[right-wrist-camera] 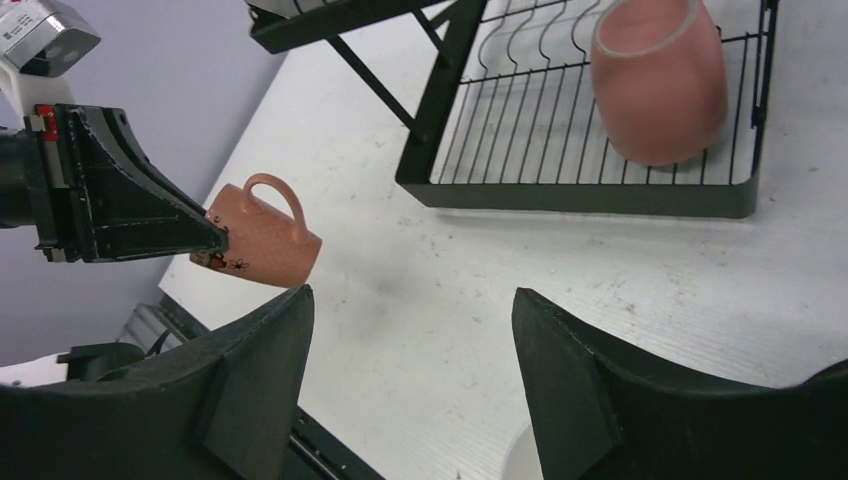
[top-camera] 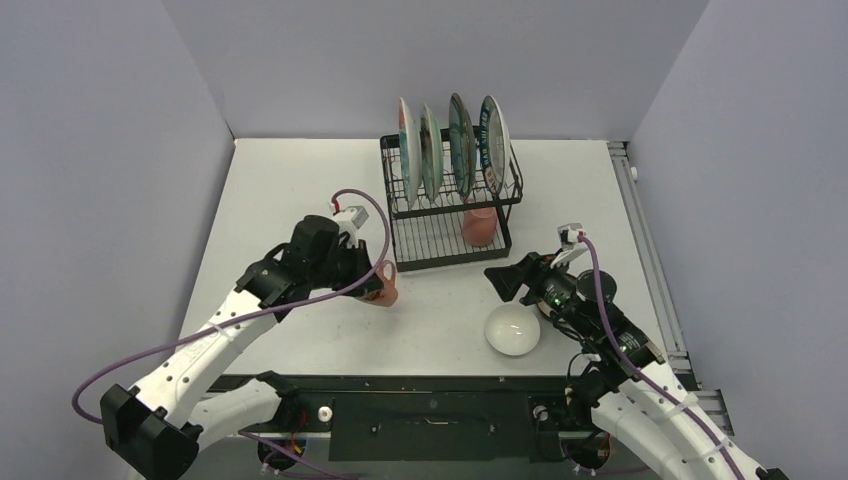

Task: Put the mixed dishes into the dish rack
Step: Pick up the cup at the corner of the board.

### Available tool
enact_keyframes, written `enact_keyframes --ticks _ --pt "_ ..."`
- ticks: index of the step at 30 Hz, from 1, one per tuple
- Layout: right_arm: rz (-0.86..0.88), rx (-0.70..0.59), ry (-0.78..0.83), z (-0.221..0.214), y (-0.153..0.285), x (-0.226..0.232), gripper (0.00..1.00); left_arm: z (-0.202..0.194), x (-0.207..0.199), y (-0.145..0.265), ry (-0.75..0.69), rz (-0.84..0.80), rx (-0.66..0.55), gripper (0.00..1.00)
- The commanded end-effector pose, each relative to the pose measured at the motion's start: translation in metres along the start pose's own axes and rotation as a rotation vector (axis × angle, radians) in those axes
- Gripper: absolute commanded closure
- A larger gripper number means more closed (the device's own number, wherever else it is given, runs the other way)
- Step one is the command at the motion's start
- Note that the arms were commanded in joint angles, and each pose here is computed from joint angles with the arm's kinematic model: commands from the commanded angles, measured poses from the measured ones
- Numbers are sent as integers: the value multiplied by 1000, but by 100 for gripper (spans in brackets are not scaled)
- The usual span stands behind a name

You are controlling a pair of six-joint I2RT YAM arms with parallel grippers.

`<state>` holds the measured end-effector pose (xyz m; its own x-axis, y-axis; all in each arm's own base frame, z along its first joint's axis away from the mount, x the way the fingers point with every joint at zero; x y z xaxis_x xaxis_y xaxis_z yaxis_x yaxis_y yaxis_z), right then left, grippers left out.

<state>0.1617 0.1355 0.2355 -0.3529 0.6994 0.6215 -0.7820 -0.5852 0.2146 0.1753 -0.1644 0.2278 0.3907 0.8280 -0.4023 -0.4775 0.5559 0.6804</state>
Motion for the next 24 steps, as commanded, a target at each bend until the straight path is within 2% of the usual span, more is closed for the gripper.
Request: enact_keyframes --ticks 1,12,24 --pt "151 -64 -45 18 6 28 32 40 -34 30 53 -227 -206 100" --pt "374 -107 -166 30 12 62 30 66 -59 68 182 -505 -409 100" --pt "551 -93 -192 34 17 105 28 87 -79 113 256 -758 -576 100"
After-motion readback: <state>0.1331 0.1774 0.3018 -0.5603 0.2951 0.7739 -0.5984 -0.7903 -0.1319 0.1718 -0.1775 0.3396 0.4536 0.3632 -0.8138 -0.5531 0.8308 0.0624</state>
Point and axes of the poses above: each gripper's point midway between its finger pads, its own y axis back along the fingers, its own x axis along the line the jaws close on, z = x × y, the point moved 7 cm from there along y, back along the fingers, and after that the axes turned 6 degrees about -y, right-handed, at the moved point
